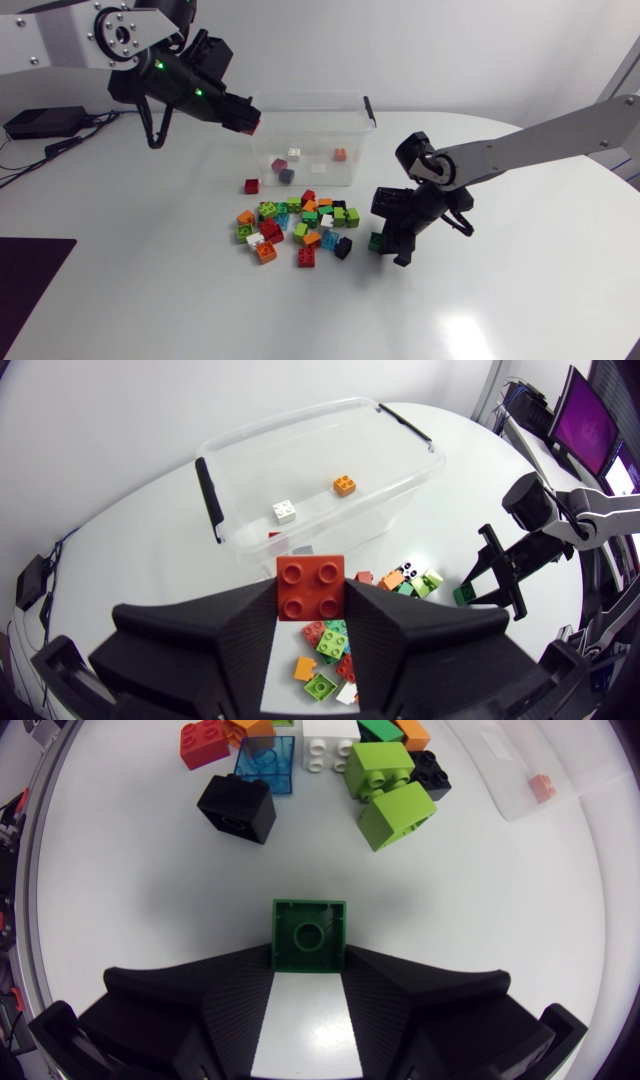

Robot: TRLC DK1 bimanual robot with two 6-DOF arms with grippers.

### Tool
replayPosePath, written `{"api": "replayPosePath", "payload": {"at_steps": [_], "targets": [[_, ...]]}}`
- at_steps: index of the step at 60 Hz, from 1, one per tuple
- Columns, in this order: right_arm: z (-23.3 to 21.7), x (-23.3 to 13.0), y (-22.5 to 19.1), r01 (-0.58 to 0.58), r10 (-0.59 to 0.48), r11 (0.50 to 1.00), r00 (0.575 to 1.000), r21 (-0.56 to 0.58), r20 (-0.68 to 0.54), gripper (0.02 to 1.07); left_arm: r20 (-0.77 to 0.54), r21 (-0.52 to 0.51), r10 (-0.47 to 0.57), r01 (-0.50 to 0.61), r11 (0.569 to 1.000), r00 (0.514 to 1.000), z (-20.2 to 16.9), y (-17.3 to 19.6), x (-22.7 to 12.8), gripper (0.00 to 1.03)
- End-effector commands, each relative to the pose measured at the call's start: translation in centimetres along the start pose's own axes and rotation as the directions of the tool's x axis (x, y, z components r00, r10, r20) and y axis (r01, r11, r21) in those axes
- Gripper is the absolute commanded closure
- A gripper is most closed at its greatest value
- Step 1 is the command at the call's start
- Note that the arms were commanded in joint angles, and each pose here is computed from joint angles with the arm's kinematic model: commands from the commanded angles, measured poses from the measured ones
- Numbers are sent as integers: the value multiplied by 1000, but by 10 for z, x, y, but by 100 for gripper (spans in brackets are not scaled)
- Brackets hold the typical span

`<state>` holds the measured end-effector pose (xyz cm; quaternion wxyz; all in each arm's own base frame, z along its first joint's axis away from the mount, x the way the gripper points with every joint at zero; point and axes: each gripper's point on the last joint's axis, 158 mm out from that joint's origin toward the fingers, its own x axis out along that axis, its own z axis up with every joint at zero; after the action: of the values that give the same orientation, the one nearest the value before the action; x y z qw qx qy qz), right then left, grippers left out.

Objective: Place the duplo bricks in the container

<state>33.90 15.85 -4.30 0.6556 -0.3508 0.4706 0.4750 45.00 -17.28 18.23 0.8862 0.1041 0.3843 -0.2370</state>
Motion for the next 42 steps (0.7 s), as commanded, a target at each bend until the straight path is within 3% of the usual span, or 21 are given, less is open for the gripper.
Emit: {"api": "replayPosePath", "payload": {"at_steps": [1,23,42], "targets": [[0,-3,6,-12,12,1000,1000,-15,-1,70,-10,25,-20,21,999,1000,5,-7,12,82],[32,-65,24,25,-28,999,992,20,123,70,62,1,2,-3,1000,998,38,16,41,82],[79,-115,22,67,-81,996,961,64,265,70,157,-7,21,-21,1000,987,66,29,68,81]]}}
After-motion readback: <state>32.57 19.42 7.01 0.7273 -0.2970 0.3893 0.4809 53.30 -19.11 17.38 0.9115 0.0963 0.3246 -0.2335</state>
